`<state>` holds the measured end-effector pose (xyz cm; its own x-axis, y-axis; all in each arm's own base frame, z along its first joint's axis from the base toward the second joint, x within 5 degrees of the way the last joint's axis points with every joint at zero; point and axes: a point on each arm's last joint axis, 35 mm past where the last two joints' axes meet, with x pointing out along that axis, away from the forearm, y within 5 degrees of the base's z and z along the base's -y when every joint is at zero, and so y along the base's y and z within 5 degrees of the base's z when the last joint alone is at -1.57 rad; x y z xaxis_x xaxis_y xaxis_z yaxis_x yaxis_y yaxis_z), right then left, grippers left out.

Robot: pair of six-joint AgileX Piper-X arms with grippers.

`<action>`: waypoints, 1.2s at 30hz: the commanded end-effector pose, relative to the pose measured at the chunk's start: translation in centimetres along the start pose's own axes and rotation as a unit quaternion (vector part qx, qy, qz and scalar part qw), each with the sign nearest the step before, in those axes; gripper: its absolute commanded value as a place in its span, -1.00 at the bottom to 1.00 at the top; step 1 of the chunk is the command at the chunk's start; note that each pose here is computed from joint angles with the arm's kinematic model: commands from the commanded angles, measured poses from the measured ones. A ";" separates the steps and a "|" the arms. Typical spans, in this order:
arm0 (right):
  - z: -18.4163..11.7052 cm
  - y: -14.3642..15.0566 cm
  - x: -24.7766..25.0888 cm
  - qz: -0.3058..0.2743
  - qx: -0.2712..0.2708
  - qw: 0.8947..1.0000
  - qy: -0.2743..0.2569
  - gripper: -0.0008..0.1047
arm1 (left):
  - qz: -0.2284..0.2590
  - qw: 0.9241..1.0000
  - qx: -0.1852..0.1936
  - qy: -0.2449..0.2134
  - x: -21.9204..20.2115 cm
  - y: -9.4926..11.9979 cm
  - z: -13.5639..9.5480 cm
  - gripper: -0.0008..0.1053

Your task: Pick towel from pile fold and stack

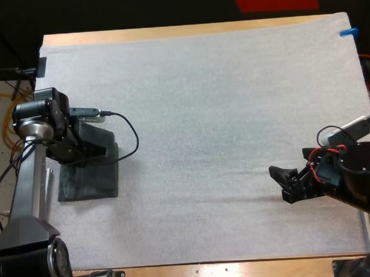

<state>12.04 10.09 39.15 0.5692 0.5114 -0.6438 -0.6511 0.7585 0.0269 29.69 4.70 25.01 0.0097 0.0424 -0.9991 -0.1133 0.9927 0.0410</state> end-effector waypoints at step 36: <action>0.2 0.0 -0.3 -0.006 -0.003 1.000 -0.009 0.44 | -0.021 0.999 -0.005 0.031 3.4 -0.4 -1.9 -0.45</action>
<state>12.04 10.09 39.15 0.5692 0.5114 -0.6438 -0.6511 0.7585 0.0269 27.93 4.32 21.52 -0.0707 0.0006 -0.9975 -0.1152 0.9933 0.0088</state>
